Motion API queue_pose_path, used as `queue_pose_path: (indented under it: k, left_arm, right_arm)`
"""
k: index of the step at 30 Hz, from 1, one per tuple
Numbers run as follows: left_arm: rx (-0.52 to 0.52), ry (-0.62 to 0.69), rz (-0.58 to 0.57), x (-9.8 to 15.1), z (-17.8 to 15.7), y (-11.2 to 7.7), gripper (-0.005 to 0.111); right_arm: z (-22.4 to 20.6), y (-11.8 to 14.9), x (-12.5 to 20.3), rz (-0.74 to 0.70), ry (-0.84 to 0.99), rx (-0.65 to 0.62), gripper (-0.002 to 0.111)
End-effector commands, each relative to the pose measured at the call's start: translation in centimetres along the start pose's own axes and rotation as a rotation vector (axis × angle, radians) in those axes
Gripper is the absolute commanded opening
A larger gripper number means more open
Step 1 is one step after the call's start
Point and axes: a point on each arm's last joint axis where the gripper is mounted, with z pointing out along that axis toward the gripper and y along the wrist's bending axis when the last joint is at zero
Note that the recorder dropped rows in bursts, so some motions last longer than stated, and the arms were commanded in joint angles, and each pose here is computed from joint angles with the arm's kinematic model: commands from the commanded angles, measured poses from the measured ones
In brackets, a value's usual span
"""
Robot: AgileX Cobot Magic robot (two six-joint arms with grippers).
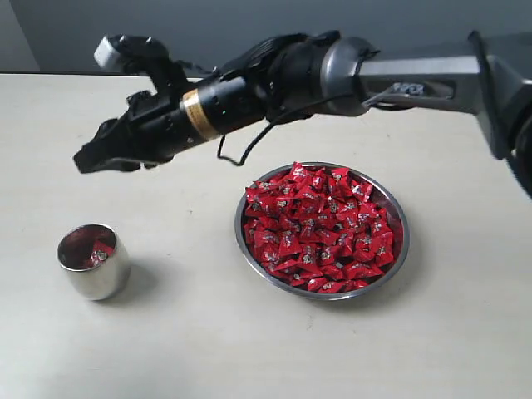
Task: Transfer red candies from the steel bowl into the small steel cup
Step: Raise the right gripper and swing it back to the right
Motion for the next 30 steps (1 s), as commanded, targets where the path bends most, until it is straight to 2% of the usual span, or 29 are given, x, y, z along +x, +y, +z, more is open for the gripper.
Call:
queue_pose_path:
  k: [1,6,11,16,17,22,25,30]
  left_arm:
    - [-0.001,-0.005,0.0,0.1,0.0,0.0,0.0]
    - [-0.001,-0.005,0.0,0.1,0.0,0.0,0.0]
    - [-0.001,-0.005,0.0,0.1,0.0,0.0,0.0]
    - [-0.001,-0.008,0.0,0.0,0.0,0.0,0.0]
    - [-0.001,-0.008,0.0,0.0,0.0,0.0,0.0]
    - [-0.001,-0.008,0.0,0.0,0.0,0.0,0.0]
    - [-0.001,-0.008,0.0,0.0,0.0,0.0,0.0]
    - [-0.001,-0.008,0.0,0.0,0.0,0.0,0.0]
  right_arm:
    - [-4.2,-0.6,-2.6,0.023,-0.079,0.016,0.031]
    - [-7.7,-1.5,-4.2,0.039,-0.141,0.052,0.031]
    - [-10.9,-3.2,-3.7,0.1,-0.162,0.092,0.031]
    - [-14.2,-4.3,-2.1,0.143,-0.203,0.264,0.031]
    - [-14.9,-4.2,-1.9,0.131,-0.213,0.312,0.03]
    - [-17.9,-2.6,-1.1,0.066,-0.263,0.527,0.008]
    - [-19.5,-1.9,-0.5,0.073,-0.289,0.606,0.01]
    - [-21.8,-2.2,1.6,0.129,-0.296,0.7,0.024]
